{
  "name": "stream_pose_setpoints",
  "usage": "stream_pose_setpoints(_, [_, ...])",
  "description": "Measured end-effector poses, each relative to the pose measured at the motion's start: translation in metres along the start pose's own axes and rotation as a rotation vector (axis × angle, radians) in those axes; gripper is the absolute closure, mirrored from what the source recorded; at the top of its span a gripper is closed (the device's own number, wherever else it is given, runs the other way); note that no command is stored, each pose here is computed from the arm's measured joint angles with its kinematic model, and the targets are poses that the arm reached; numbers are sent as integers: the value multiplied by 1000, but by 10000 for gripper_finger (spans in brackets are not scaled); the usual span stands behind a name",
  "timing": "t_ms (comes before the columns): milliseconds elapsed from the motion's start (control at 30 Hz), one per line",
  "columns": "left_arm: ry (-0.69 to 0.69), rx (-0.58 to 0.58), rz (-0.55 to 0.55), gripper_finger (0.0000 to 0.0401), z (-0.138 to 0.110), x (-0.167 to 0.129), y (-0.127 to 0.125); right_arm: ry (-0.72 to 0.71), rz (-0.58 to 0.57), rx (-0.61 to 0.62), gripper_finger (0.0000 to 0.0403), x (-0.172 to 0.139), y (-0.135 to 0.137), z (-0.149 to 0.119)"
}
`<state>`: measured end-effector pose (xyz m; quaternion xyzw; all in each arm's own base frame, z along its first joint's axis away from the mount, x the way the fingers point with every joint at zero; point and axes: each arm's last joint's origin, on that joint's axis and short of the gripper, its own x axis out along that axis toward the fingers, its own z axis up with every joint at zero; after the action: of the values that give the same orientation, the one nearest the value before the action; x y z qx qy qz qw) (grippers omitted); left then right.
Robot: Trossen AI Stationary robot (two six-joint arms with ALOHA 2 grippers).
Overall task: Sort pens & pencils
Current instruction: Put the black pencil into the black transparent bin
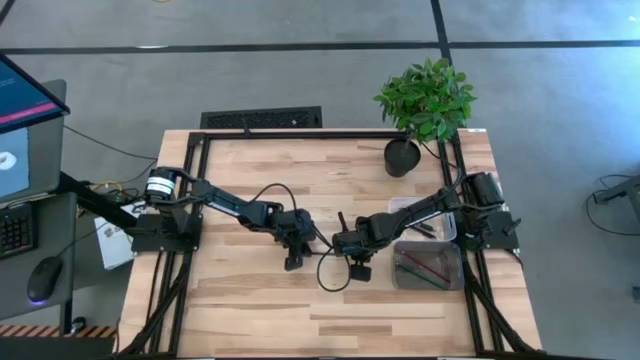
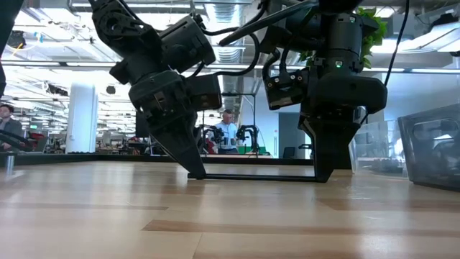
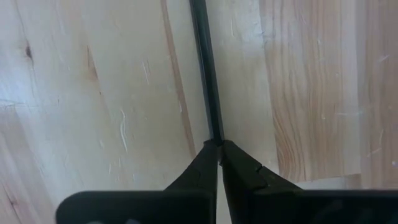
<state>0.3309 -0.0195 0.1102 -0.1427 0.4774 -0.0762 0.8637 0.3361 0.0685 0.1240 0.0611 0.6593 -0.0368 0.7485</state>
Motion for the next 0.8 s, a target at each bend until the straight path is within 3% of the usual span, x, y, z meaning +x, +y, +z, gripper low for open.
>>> stream_pose_setpoints(167, [6,60,-17,303,0,0,-1,-1,1,0,373,0,0,0])
stream_pose_setpoints(333, [31,139,-26,299,-3,0,-2,-24,8,0,378,0,1,2])
stream_pose_setpoints(800, [98,54,55,301,-8,-2,3,-42,15,3,377,1,1,4])
